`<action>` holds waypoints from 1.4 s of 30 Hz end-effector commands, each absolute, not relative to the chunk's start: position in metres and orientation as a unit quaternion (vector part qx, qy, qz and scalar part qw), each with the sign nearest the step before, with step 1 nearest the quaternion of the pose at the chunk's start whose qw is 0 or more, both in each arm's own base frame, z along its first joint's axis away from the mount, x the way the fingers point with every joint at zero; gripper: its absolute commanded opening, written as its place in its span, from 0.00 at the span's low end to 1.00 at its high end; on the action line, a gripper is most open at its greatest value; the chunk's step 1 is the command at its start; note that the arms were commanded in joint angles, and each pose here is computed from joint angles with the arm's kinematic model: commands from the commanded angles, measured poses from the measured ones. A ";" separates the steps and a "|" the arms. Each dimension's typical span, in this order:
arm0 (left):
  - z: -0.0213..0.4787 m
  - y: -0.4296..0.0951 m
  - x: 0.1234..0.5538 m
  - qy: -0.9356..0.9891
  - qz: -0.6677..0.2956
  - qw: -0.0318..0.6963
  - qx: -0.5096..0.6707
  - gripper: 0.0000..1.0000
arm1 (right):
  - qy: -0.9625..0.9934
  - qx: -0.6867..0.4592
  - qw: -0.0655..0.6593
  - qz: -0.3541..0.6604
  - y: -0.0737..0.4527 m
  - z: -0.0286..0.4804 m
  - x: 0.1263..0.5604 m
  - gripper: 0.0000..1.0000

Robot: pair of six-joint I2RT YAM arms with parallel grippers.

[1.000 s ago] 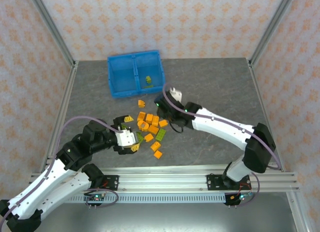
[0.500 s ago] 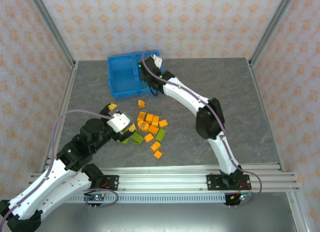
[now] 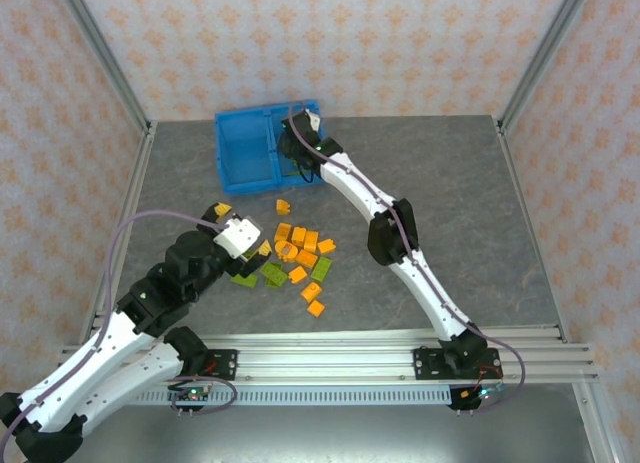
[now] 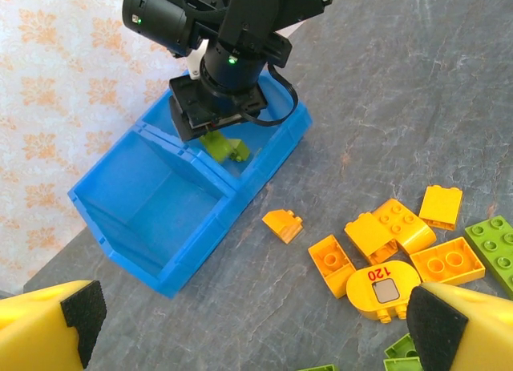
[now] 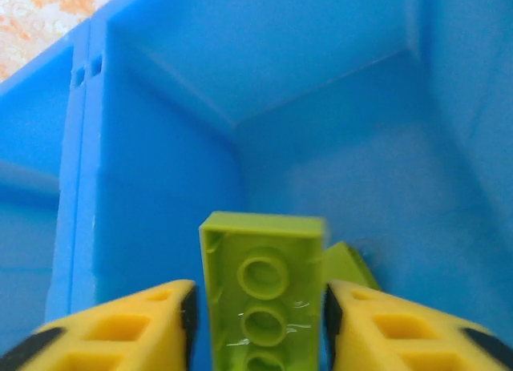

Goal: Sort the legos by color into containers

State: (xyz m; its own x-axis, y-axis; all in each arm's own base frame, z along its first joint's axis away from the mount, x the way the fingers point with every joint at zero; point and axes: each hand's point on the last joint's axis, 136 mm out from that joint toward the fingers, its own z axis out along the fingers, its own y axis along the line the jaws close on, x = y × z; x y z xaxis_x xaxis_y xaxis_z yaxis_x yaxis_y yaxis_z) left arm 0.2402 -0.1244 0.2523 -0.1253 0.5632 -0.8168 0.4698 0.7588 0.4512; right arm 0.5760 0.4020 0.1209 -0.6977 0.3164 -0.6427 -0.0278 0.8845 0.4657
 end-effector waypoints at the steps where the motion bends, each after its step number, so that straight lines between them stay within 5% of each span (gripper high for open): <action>1: 0.269 -0.124 0.243 0.741 0.041 0.584 0.327 1.00 | 0.880 0.071 0.393 0.257 0.414 0.155 0.571 0.61; 7: 0.265 -0.125 0.244 0.743 0.043 0.579 0.334 1.00 | 0.874 0.080 0.405 0.256 0.399 0.216 0.551 0.61; 15: 0.253 -0.137 0.236 0.736 0.027 0.555 0.386 1.00 | 0.884 0.065 0.393 0.244 0.355 0.267 0.440 0.64; 20: 0.233 -0.170 0.197 0.676 -0.051 0.517 0.522 1.00 | 0.899 0.078 0.350 0.251 0.308 0.221 0.349 0.65; 28: 0.192 -0.190 0.159 0.580 -0.089 0.462 0.665 1.00 | 0.982 0.016 0.134 0.134 0.283 0.096 0.225 0.76; 42: 0.192 -0.194 0.162 0.595 -0.108 0.465 0.647 1.00 | 0.990 0.004 0.087 0.115 0.312 0.037 0.221 0.75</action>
State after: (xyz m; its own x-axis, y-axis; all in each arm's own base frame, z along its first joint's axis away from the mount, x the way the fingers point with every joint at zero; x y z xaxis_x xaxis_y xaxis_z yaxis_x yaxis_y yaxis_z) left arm 0.1651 -0.1921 0.1916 0.2513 0.6832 -0.6856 0.8681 0.1541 0.4718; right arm 0.2142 0.3053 0.0370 -0.9861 0.0375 -0.1621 -0.0011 0.9728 0.2317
